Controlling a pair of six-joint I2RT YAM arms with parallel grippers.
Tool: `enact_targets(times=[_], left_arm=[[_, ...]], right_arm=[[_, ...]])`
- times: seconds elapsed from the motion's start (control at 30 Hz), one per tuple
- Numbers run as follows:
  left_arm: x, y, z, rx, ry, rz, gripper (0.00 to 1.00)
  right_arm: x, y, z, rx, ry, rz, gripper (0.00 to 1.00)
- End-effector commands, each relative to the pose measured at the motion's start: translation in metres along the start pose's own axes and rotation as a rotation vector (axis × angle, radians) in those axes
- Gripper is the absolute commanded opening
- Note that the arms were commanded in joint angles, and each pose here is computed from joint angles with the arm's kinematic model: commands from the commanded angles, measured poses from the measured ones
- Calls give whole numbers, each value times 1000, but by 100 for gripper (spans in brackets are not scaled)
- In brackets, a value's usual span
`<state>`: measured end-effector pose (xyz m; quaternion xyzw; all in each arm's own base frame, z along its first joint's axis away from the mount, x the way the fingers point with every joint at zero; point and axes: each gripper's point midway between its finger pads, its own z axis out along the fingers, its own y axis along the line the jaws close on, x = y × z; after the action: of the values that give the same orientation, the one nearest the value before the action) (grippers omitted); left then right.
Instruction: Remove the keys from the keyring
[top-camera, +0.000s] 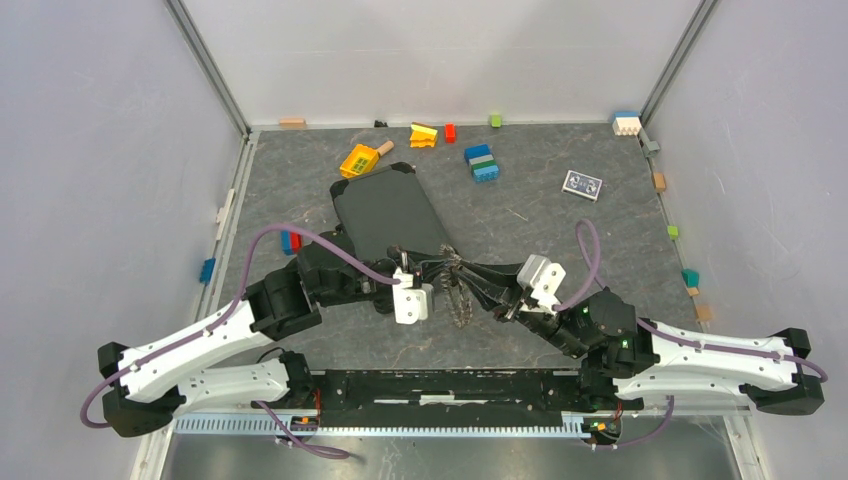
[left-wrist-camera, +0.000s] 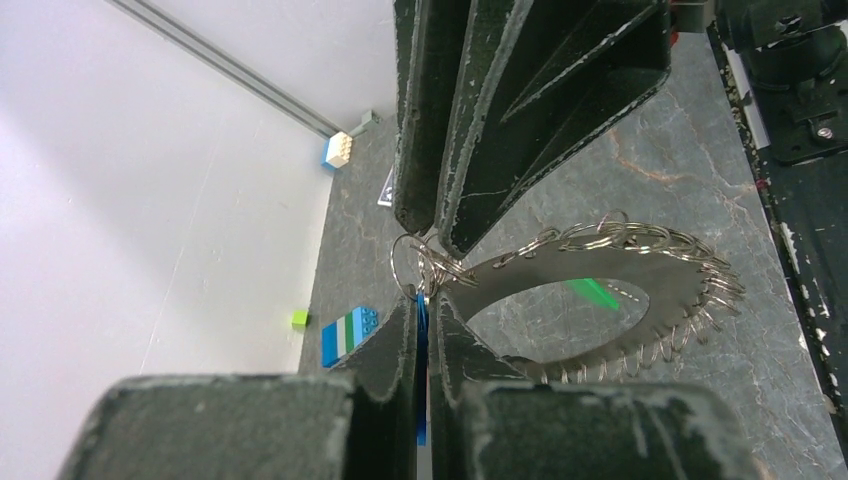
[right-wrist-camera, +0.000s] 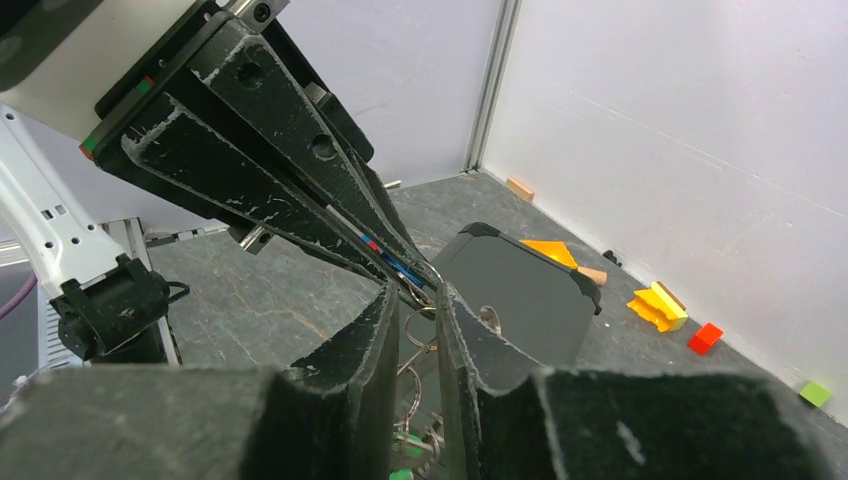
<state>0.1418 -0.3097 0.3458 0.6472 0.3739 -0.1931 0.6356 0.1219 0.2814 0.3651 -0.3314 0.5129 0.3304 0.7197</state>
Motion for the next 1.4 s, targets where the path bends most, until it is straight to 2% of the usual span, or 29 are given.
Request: enact_targets(times=[0.0,0.43,1.23,1.37], left_arm=[[-26,15,-7,-35,-100,66,2],[-29,10,-8,-5,-117,81,2],[-33,2,-13,44,-144,133,2],[-33,1,-14,48,-147,139,2]], right_arm=[[-20,-3,2,10,-60,29,25],[-15,6,4,-26,-67,25,24],[-5,12,8,-51,-27,7,32],[-3,12,9,-53,-17,5,41]])
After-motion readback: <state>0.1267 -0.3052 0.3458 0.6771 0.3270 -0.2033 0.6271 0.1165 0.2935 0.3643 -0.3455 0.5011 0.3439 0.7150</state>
